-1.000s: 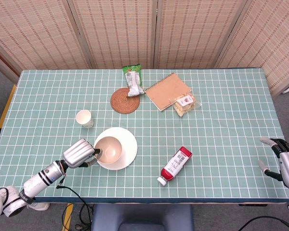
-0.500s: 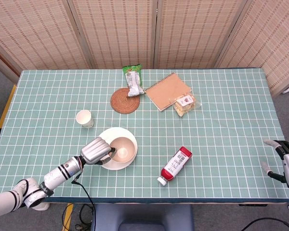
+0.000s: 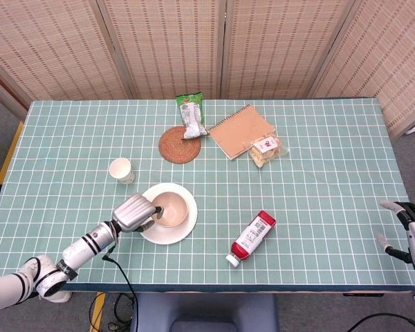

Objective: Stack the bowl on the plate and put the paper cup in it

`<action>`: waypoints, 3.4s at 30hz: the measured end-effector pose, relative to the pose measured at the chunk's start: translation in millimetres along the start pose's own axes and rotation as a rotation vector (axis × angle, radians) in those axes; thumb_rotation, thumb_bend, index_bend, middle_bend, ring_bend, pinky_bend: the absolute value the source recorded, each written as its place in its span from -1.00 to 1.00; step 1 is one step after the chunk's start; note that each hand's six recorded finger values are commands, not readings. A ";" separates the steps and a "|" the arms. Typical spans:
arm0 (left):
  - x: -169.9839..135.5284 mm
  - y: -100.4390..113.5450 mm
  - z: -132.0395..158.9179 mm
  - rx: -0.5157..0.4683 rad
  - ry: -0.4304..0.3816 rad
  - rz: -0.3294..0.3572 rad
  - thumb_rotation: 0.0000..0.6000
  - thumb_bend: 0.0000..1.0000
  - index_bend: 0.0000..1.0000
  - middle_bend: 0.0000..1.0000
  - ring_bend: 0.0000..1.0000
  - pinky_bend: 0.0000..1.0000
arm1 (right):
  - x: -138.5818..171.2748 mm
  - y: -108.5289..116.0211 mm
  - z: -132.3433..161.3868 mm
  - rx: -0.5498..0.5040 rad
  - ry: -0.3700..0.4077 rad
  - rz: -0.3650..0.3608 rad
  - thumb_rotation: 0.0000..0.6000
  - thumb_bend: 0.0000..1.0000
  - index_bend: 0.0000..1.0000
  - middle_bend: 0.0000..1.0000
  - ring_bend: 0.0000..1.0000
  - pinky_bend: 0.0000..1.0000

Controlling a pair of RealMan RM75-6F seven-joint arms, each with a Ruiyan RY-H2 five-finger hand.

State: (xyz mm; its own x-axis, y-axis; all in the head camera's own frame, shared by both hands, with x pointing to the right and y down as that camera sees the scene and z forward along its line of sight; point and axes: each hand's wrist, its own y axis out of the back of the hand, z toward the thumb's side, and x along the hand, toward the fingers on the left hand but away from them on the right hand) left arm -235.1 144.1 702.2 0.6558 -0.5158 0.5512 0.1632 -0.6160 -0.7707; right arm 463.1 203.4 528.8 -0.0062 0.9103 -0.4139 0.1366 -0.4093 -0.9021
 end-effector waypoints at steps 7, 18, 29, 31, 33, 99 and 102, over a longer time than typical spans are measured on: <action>-12.1 4.0 -3.2 0.024 0.032 0.002 1.00 -0.18 -0.57 0.33 0.31 0.95 | -0.8 -0.7 0.9 -0.003 0.002 -0.001 1.00 -0.45 -0.51 -0.43 -0.60 -0.39; -56.9 32.4 -35.3 0.051 0.147 0.031 1.00 -0.20 -0.58 0.24 0.20 0.91 | -0.3 -1.4 1.2 -0.003 0.002 -0.001 1.00 -0.45 -0.51 -0.43 -0.60 -0.39; -68.5 62.6 -81.3 -0.018 0.323 0.070 0.82 -0.46 -0.68 -0.53 -0.49 0.11 | -1.1 -0.7 3.4 -0.002 0.007 -0.003 1.00 -0.45 -0.51 -0.43 -0.60 -0.39; -67.1 62.8 -88.5 -0.040 0.347 0.048 0.69 -0.49 -0.72 -0.63 -0.61 -0.08 | -1.3 -1.1 3.6 -0.002 0.008 -0.001 1.00 -0.45 -0.51 -0.43 -0.60 -0.39; -64.2 63.2 -96.0 -0.059 0.370 0.026 0.57 -0.51 -0.76 -0.71 -0.69 -0.17 | -1.6 -1.3 3.8 -0.003 0.009 -0.001 1.00 -0.44 -0.51 -0.43 -0.60 -0.39; 42.8 32.2 -147.6 -0.079 0.521 -0.116 1.00 -0.52 -0.29 -0.51 -0.23 0.19 | 2.5 -1.6 -5.2 0.005 -0.029 0.008 1.00 -0.45 -0.51 -0.43 -0.60 -0.39; 40.4 35.0 -146.2 -0.081 0.510 -0.113 1.00 -0.52 -0.28 -0.49 -0.23 0.19 | 1.1 -1.3 -4.0 0.006 -0.025 0.008 1.00 -0.45 -0.51 -0.43 -0.60 -0.39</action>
State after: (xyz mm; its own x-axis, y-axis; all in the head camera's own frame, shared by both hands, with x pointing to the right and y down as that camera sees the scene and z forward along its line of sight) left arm -310.6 14.7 744.2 0.1922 -0.6549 0.7308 0.1412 -0.7185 -0.6810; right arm 466.9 205.2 530.0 -0.0303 0.9053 -0.4236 0.1313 -0.4165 -0.8996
